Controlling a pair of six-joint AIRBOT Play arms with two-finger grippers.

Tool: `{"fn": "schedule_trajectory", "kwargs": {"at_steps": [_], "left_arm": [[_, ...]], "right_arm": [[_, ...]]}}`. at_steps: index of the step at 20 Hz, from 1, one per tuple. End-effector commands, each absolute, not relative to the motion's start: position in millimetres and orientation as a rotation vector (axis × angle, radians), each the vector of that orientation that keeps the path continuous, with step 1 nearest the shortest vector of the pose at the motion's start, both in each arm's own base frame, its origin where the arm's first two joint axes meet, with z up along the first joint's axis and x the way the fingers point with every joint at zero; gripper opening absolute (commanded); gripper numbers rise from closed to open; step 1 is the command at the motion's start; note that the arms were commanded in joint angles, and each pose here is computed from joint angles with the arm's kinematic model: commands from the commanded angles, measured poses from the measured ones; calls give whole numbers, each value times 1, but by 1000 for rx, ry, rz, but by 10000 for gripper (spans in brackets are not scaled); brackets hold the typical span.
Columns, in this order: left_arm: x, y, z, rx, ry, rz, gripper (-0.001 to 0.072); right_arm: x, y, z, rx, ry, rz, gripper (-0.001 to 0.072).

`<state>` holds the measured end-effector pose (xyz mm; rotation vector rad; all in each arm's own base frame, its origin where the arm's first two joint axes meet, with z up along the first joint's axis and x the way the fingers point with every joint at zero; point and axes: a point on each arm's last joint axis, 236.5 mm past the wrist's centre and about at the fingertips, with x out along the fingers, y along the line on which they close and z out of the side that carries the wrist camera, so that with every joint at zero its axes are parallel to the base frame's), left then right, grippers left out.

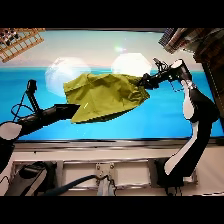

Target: Fold the clothes and pants, and hang the long-sleeved shirts on hangers.

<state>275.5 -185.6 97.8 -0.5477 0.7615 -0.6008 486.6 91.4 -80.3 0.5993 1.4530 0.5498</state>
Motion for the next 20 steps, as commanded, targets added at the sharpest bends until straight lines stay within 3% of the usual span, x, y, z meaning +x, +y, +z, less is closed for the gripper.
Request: {"fn": "schedule_trajectory", "kwargs": {"at_steps": [1, 11, 16, 20], "left_arm": [[275, -185, 98, -547, 760, -601, 386], [275, -186, 98, -550, 760, -602, 387], [274, -186, 98, -550, 764, -604, 387], [272, -188, 97, -569, 782, -603, 384]], "right_arm": [[455, 91, -86, 604, 1521, 528, 431], [293, 109, -76, 650, 1658, 475, 432], [304, 102, -60, 590, 1483, 428, 434], [304, 99, -50, 576, 1459, 417, 435]]}}
